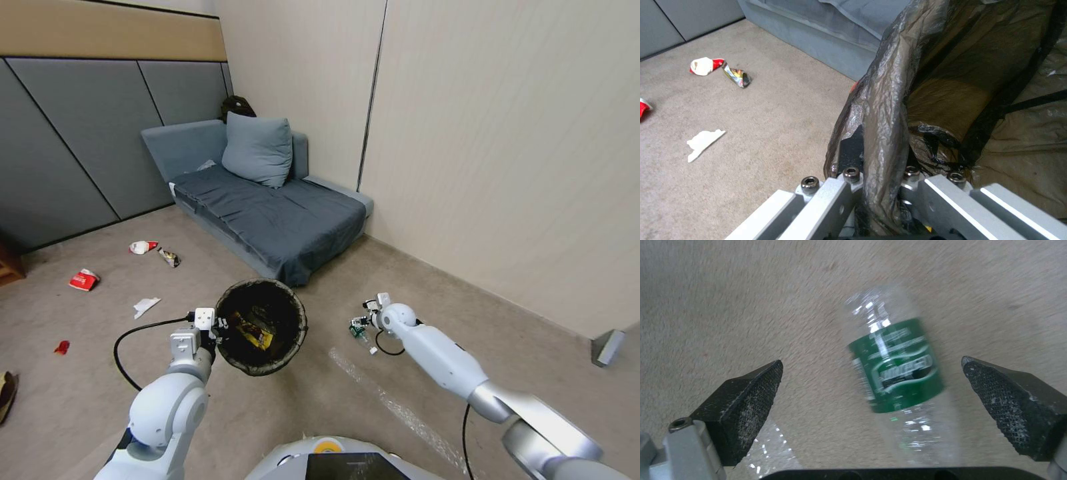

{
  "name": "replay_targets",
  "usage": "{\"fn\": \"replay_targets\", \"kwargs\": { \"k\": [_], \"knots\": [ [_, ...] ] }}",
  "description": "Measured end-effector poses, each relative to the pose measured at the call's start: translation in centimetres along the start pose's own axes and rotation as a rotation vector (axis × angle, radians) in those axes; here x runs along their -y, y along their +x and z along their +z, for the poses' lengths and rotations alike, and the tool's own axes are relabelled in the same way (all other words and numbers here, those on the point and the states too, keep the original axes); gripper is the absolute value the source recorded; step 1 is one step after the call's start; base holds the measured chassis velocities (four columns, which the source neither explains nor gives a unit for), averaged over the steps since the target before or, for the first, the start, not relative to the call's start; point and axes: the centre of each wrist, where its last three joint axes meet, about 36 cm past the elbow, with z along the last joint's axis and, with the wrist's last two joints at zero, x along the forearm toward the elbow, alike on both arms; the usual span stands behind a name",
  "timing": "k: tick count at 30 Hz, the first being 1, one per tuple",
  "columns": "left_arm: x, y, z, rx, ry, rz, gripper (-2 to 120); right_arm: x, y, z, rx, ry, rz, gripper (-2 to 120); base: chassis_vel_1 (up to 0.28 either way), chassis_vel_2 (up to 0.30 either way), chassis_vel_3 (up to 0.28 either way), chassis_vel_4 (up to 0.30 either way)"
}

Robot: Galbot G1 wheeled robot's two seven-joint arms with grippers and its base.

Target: Pick up the trash bin, then pick up the garbage from the floor and place it into the trash bin.

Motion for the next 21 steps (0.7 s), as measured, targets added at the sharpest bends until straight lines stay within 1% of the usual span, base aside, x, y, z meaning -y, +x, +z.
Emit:
{"fn": "replay_targets", "kwargs": {
  "k": [8,13,16,21],
  "knots": [
    [0.1,0.0,0.0,-0.001,0.005,0.0,0,-1.2,-2.2,1.0,-0.039,-0.002,0.002,100,0.0,0.0,0.0,0.0],
    [0.1,-0.1,0.1,-0.002,0.008,0.001,0,-1.3,-3.5,1.5,-0.061,-0.005,0.017,100,0.0,0.0,0.0,0.0],
    [-0.1,-0.1,0.1,-0.003,0.004,-0.003,0,-0.5,-4.2,2.0,-0.079,-0.001,0.042,100,0.0,0.0,0.0,0.0],
    [-0.2,-0.1,0.1,-0.004,0.005,-0.007,0,0.4,-4.1,2.1,-0.077,0.004,0.058,100,0.0,0.0,0.0,0.0]
  ]
}}
